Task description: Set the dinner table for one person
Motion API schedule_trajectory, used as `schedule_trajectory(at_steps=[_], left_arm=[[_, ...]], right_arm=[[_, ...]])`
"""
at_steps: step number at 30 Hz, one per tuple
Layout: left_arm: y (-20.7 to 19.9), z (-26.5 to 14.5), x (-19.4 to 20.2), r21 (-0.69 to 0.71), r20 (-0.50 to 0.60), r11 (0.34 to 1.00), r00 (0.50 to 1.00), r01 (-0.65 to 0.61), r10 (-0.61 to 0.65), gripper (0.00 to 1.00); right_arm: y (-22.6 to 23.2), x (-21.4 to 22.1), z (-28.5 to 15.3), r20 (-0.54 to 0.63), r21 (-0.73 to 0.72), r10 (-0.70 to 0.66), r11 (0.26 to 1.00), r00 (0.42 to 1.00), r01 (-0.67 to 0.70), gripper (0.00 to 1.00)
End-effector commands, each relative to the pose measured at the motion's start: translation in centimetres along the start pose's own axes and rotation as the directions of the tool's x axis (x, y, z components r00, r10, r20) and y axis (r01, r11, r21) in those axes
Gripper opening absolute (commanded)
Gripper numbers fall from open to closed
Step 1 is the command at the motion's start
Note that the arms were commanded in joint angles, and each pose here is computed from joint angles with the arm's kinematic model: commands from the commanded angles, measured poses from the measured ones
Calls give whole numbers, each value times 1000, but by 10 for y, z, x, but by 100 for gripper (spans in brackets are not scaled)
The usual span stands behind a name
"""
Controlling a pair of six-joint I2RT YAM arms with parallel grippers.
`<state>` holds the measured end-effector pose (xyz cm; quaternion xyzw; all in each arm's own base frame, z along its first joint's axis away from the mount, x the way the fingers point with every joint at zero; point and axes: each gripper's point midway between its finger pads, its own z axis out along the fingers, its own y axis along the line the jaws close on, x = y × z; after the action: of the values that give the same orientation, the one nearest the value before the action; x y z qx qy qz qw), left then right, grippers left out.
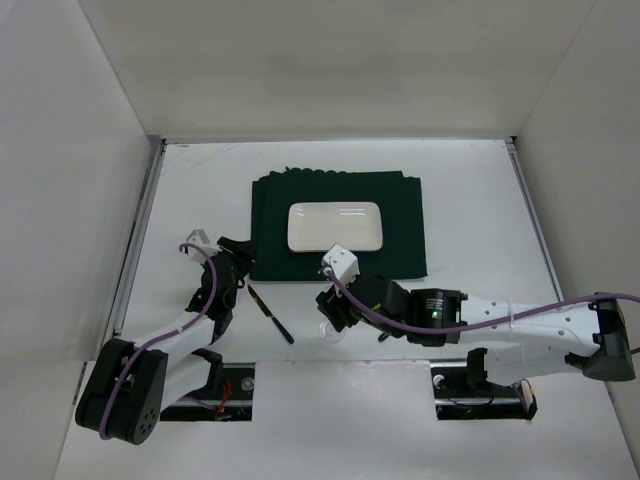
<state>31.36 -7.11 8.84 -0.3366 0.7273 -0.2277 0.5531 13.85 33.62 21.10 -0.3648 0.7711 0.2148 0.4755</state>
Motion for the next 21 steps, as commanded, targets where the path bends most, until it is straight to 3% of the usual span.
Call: schedule_trajectory(at_steps=[1,13,21], left_arm=[[-15,1,-13,40,46,999,999,1,-3,44],[-15,2,-12,40,44,999,999,1,-2,44],[-14,2,-11,38,42,999,999,1,-3,44]], right_arm=[[-1,-16,-7,44,9,10,1000,999,-11,55],[-29,-68,-29,190,27,59,997,980,-66,55],[-87,-129,-53,354,104,73,988,932,-116,55]])
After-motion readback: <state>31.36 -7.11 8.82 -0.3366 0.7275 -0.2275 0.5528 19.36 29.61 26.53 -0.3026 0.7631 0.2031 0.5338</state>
